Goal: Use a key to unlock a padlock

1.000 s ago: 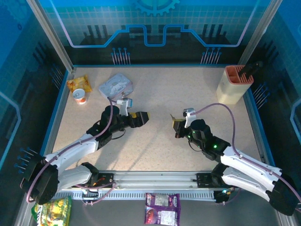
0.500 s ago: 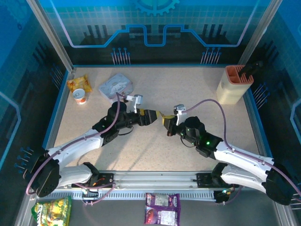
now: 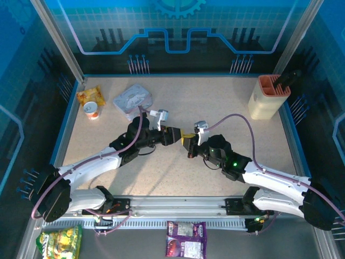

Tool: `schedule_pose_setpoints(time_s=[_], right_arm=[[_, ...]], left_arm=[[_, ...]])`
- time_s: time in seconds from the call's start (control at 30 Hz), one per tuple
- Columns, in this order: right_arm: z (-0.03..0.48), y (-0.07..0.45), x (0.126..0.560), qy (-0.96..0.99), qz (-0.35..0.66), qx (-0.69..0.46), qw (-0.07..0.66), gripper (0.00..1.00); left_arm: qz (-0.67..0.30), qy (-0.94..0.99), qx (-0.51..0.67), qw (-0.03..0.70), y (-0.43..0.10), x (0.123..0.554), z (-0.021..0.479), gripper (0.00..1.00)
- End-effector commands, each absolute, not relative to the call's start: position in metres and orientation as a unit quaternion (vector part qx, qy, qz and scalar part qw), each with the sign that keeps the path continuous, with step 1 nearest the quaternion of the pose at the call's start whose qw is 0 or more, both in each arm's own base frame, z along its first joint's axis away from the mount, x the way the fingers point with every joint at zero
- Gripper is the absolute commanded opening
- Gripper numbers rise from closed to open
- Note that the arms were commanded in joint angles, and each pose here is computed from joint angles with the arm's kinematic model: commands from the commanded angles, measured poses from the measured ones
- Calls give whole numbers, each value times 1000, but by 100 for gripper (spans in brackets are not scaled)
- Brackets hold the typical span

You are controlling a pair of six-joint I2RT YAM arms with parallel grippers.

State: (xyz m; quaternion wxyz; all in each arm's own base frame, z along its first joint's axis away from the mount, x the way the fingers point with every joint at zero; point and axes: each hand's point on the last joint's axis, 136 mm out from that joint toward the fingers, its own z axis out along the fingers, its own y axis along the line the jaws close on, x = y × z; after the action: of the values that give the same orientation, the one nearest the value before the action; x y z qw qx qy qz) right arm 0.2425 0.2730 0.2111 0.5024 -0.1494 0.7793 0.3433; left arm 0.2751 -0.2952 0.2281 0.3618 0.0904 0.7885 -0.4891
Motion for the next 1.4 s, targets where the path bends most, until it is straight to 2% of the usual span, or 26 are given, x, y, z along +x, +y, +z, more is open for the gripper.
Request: schedule_pose_setpoints(time_s=[0.0,0.23,0.73,0.9,1.03,1.13,1.17,1.37], right_arm=[[231,276,244,764,350,-143,523,0],[231,274,246,767,340,-141,525,0],[231,275,246,769,339,-145,522,0],[231,275,246,770,339,-145,521,0],[233,272,247,773,332,-139,522,0],[237,268,250,765,354,-134,521,25],[236,267,253,759,379,-134,513,29],[239,247,271,720,503,-72,473,39]], left_arm=[[-490,780,99,376,-300,278,242,44],[-487,782,95,377,-297,278,241,31],[-487,779,102,381,-298,277,244,12],[-487,779,102,381,-298,277,243,1],[-486,779,100,385,-296,277,241,0],[-485,773,99,397,-293,278,239,0],[-489,767,93,405,-290,281,237,0],[-522,748,53,407,-274,293,230,0]])
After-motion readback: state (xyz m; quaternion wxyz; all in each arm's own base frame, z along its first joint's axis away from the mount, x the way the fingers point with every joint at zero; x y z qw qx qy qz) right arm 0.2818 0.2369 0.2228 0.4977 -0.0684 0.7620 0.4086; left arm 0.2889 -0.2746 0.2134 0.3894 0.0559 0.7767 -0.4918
